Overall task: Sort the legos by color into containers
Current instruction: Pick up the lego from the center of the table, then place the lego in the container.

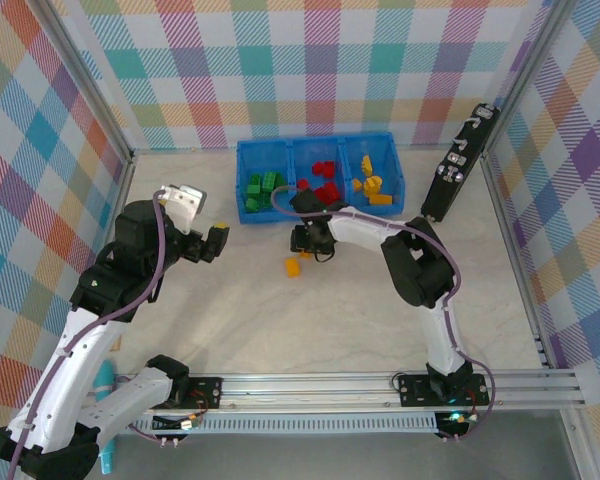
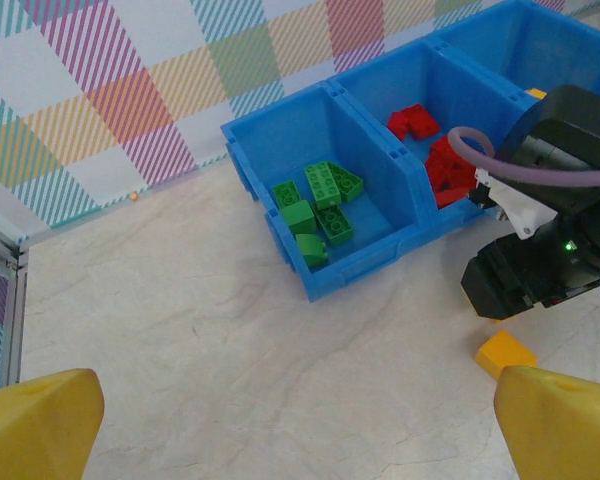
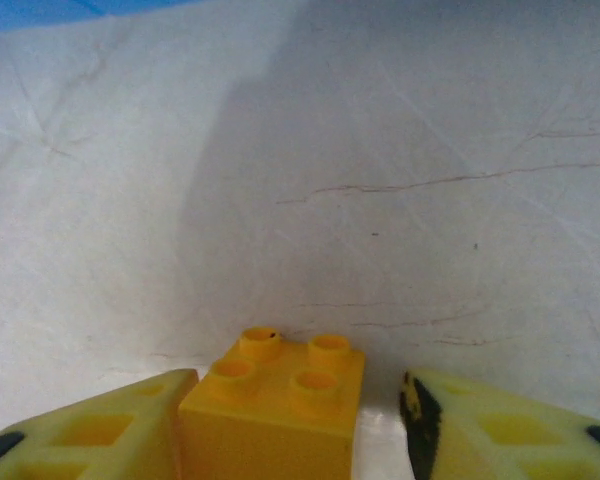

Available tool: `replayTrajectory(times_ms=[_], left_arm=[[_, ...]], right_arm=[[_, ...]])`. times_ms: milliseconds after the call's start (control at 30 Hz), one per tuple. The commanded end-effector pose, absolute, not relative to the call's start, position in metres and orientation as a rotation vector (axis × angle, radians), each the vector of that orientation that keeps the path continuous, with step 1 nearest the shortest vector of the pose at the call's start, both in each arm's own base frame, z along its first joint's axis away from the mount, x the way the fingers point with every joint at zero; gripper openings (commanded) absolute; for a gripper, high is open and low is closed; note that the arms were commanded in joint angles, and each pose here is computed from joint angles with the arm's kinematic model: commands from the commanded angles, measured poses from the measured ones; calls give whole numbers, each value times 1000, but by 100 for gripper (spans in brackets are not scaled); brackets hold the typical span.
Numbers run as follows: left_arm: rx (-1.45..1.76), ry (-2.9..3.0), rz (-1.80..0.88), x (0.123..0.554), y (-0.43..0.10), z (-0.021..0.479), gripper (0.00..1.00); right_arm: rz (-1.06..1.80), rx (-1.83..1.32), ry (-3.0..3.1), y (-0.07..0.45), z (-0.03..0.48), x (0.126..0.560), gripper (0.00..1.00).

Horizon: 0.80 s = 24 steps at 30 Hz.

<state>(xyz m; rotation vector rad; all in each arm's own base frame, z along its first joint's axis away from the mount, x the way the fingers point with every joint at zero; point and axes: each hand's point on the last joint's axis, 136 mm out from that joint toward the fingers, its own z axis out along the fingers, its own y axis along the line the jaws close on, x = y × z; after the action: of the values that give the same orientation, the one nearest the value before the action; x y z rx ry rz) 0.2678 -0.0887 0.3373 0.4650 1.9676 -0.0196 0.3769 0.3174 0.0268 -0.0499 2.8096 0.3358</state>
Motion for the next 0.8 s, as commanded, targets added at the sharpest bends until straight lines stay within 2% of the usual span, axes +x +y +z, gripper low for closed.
replayTrajectory(times_ms=[0,133,267,533,633,767], left_arm=[[470,1960,-24,263,-89,341,100],[468,1962,-22,263,-89,341,100],[461,1961,-12,263,-87,342,100],[461,1958,-13,262,-87,342,100],[458,1955,-12,262,-86,343,100],[451,1943,-6,261,-84,346,100]], right_arm=[[268,-101,2871,312,12,366,44],[196,-164,2893,303,9,362,32],[135,-275,2863,289,24,358,27],[-41,-329,2738,204,97,374,26],[-57,-295,2667,177,127,396,26],[-70,-293,2538,167,159,437,28]])
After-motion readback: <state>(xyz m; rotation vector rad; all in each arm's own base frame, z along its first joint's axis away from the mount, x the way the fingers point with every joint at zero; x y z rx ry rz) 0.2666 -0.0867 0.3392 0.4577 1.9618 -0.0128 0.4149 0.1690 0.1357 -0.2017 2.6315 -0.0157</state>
